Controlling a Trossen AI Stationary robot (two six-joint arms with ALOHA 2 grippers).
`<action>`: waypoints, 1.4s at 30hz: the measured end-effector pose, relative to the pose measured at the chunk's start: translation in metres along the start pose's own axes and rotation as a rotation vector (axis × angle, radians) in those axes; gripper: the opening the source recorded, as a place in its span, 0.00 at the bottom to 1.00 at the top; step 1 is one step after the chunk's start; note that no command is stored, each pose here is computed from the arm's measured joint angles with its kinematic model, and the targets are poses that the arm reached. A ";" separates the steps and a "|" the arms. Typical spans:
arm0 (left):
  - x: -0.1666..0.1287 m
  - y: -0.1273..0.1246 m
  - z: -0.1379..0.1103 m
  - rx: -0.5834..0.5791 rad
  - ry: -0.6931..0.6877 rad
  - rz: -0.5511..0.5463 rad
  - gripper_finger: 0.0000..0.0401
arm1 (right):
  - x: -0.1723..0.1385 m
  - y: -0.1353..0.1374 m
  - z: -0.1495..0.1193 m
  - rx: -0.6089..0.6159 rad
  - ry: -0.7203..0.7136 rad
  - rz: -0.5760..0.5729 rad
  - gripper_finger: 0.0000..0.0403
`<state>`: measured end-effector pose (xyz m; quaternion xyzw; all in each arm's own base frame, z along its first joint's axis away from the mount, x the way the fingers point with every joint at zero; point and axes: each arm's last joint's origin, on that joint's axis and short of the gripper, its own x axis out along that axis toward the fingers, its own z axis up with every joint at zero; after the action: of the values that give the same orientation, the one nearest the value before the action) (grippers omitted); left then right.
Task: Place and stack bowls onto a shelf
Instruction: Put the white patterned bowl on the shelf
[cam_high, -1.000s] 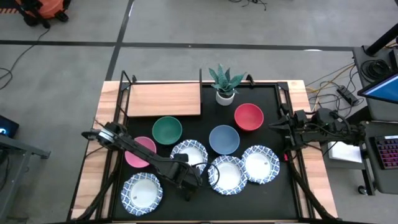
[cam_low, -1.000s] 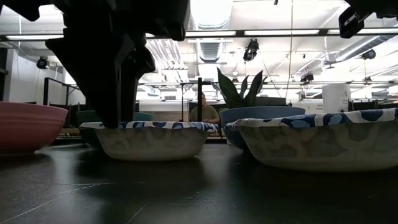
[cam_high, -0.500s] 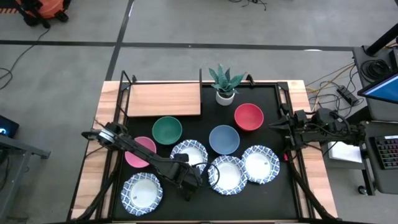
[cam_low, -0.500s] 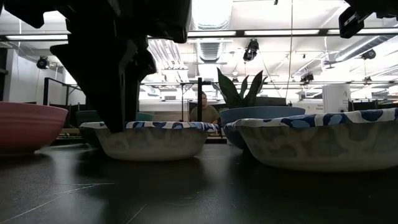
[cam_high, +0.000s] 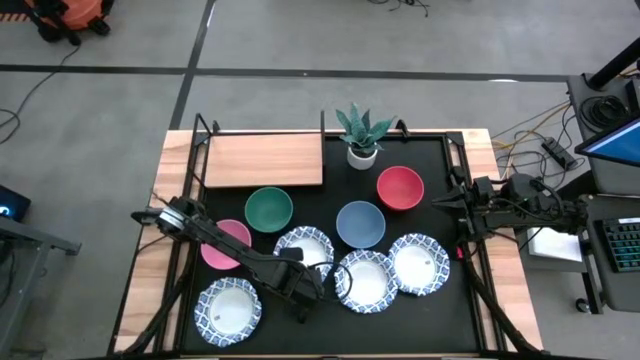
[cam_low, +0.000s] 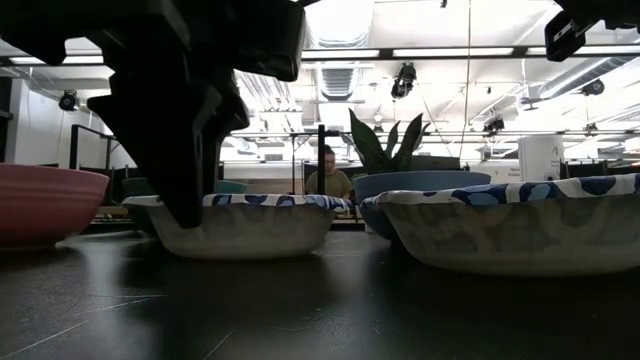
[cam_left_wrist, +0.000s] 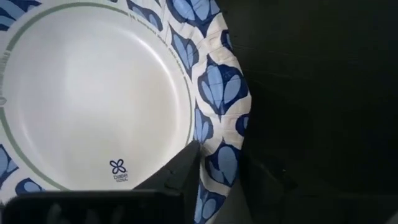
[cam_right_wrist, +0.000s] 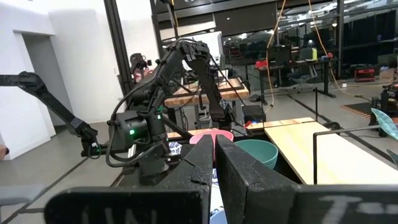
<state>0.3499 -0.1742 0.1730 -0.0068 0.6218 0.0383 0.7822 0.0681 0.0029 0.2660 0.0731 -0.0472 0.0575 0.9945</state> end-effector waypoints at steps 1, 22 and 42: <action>0.000 0.000 0.000 0.004 0.000 0.000 0.18 | 0.000 0.000 0.000 0.000 0.000 0.000 0.02; -0.052 -0.006 -0.005 0.091 0.070 0.020 0.00 | 0.001 0.000 -0.002 0.004 0.007 -0.002 0.02; -0.193 0.022 0.006 0.318 -0.155 0.358 0.00 | 0.004 -0.002 -0.010 0.015 0.024 -0.014 0.02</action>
<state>0.3109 -0.1619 0.3628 0.2293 0.5495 0.0783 0.7996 0.0728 0.0026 0.2559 0.0802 -0.0342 0.0520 0.9948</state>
